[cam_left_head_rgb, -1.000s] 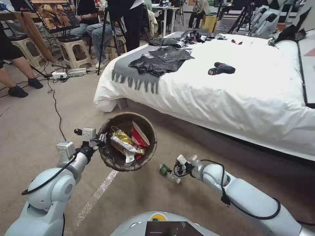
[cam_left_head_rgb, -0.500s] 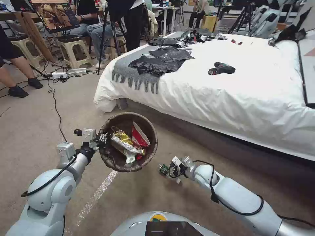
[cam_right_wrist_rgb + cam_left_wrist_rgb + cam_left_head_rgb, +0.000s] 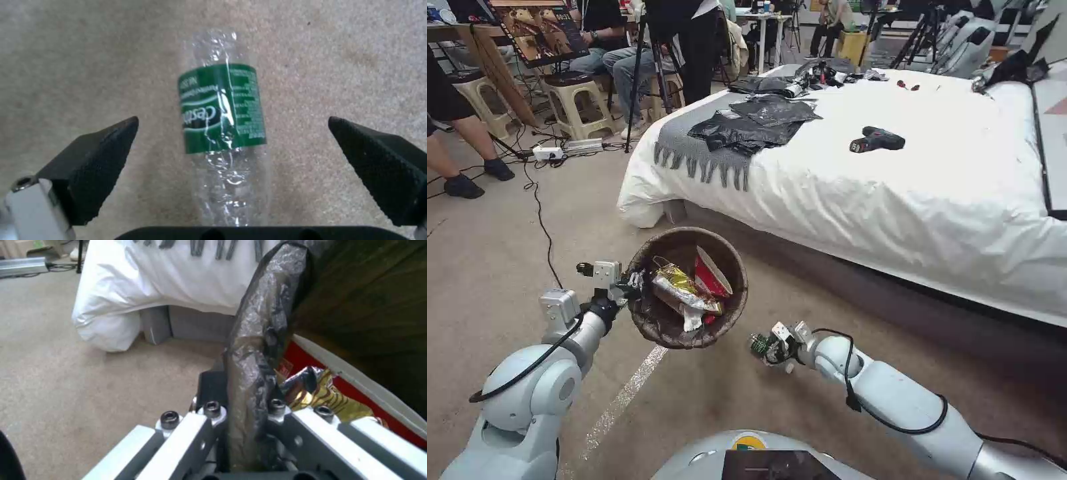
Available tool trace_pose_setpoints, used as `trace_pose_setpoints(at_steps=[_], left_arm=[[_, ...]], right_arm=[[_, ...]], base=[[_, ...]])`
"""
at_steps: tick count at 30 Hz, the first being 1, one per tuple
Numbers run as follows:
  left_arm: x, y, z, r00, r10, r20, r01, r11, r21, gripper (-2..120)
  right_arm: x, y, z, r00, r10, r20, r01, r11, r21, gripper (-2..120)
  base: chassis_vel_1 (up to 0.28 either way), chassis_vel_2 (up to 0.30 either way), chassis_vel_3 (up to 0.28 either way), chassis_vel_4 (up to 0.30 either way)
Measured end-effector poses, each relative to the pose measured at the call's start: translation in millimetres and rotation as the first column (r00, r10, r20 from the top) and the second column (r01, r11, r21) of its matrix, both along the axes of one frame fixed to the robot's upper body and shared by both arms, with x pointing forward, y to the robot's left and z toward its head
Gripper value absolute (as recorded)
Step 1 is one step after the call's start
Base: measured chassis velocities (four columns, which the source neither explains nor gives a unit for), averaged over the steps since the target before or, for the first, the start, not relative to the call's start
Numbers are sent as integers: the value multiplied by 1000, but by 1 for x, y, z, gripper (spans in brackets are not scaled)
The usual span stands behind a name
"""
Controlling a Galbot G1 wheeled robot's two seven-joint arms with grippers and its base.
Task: Pick up the trash bin, then pick up the garbage from the floor and place it into the trash bin.
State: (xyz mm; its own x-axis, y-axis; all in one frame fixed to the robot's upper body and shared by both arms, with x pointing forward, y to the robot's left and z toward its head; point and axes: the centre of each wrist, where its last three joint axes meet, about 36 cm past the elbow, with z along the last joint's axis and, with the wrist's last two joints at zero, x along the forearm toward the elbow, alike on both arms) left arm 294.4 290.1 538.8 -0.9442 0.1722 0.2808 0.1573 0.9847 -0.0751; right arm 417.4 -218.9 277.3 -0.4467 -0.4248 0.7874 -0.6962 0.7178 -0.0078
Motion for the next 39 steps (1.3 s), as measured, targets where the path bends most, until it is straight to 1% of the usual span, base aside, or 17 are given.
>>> trace_pose_setpoints(at_steps=[11,19,30,39], left_arm=[[-3,-3,1,1000,4,5,-4,1000,-4,2],[-4,-3,1,1000,8,4,-8,1000,-5,2],[-5,-5,2,1000,6,9,-5,1000,-9,2],[-6,-6,1,1000,8,8,-8,1000,-9,2]], right_arm=[[13,2,-11,1000,-13,1,13,999,-33,100],[25,9,-21,1000,-13,2,13,998,-58,100],[29,10,-28,1000,-10,5,11,996,-88,100],[28,21,-30,1000,-3,9,4,996,-91,100]], base=[[0,0,0,0],[0,0,0,0],[0,0,0,0],[0,0,0,0]])
